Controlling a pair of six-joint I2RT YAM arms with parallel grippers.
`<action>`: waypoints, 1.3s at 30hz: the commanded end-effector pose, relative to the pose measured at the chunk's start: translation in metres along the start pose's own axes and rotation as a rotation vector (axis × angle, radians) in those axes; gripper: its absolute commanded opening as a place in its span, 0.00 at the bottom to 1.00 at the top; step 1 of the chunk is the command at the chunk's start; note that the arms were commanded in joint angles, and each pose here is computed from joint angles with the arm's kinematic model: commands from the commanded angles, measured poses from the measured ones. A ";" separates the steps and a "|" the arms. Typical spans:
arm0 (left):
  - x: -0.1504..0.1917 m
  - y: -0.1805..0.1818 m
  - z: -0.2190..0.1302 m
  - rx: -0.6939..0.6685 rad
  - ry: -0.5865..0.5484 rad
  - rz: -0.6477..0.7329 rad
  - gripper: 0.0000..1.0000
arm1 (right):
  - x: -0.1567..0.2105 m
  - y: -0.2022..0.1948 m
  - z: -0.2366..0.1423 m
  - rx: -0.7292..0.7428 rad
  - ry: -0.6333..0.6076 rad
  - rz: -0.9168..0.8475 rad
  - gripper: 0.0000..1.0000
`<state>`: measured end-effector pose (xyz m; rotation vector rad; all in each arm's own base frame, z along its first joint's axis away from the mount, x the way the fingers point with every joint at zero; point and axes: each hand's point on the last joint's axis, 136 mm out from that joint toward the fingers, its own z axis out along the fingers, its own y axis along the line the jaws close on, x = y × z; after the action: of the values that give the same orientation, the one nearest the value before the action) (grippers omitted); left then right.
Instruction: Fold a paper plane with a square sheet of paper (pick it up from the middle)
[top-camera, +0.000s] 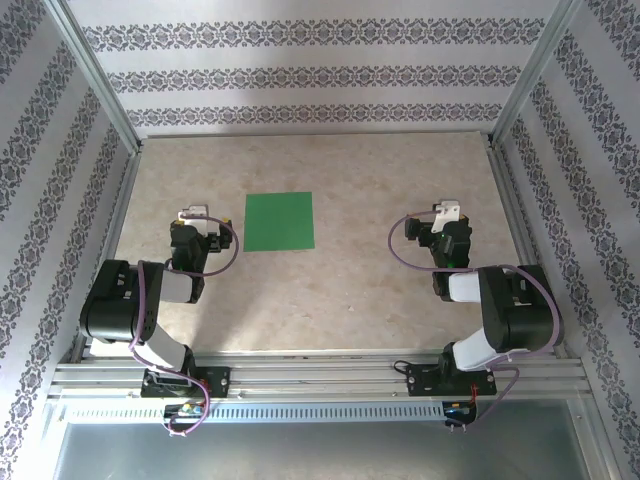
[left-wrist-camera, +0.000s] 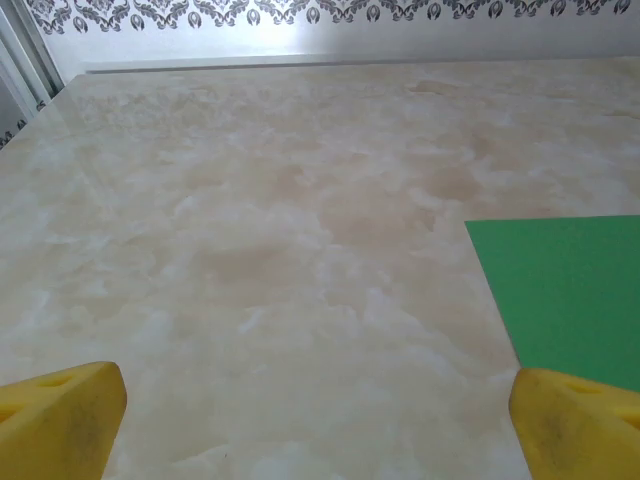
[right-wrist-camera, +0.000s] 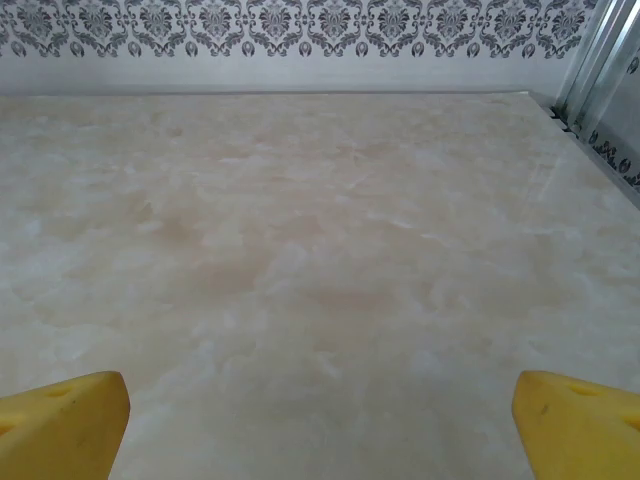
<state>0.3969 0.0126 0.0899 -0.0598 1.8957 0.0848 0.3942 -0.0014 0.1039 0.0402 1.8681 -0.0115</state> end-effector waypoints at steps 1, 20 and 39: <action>0.000 -0.001 0.004 0.008 0.009 0.009 0.99 | -0.005 0.001 0.003 -0.007 -0.009 0.005 0.98; 0.000 -0.002 0.004 0.012 0.011 0.006 0.99 | -0.004 0.002 0.004 -0.011 -0.007 0.010 0.98; -0.029 0.016 -0.029 -0.072 -0.099 -0.032 0.99 | -0.043 0.001 -0.023 0.030 -0.055 -0.013 0.98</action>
<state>0.3748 0.0180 0.0959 -0.0838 1.8594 0.1096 0.3849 -0.0012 0.1404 0.0457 1.8117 -0.0216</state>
